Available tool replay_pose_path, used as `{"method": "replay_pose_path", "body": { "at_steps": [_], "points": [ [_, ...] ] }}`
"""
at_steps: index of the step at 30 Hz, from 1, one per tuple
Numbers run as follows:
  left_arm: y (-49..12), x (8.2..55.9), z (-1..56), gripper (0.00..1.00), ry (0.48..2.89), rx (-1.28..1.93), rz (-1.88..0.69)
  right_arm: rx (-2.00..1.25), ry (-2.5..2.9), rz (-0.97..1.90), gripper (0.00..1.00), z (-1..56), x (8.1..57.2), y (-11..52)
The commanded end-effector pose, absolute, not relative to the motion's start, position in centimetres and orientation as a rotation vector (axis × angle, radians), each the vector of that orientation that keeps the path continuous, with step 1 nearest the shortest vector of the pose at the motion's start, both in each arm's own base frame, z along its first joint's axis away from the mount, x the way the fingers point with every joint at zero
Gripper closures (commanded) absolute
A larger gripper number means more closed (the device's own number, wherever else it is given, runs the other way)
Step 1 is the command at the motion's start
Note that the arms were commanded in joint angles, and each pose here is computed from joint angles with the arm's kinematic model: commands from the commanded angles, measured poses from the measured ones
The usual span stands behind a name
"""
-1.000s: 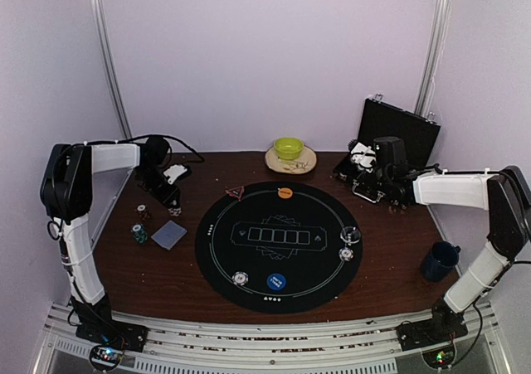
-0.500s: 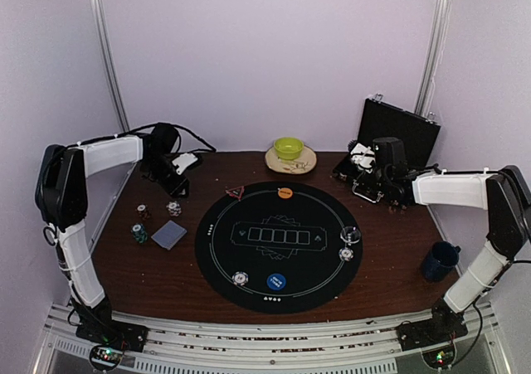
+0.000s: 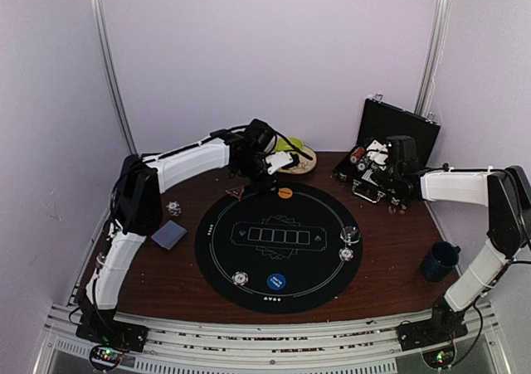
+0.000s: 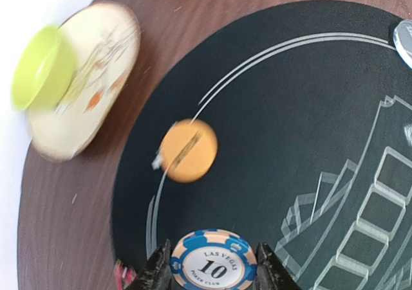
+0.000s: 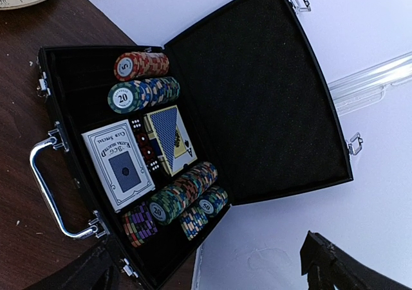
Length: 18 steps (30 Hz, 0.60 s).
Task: Distribute texas hold em gaming equipment
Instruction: Place the poker chips pile at the big blind area.
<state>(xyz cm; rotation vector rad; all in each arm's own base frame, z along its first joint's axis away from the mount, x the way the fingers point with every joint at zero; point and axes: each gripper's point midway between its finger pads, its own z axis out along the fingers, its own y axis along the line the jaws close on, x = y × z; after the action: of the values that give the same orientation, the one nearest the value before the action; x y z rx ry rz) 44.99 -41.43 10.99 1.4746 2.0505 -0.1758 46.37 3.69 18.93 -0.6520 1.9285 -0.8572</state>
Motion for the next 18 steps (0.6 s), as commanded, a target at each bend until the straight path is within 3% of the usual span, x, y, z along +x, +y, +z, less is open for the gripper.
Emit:
{"method": "replay_pose_path", "body": {
  "at_steps": [1,18],
  "points": [
    [-45.2,46.4,12.1,0.69,1.918,1.442,-0.169,-0.615,1.92,-0.838,0.0,19.7,46.4,3.6],
    [-51.3,46.9,9.1,0.7,1.797,1.378,-0.411,-0.626,1.932,-0.836,0.0,19.0,46.5,3.7]
  ]
}}
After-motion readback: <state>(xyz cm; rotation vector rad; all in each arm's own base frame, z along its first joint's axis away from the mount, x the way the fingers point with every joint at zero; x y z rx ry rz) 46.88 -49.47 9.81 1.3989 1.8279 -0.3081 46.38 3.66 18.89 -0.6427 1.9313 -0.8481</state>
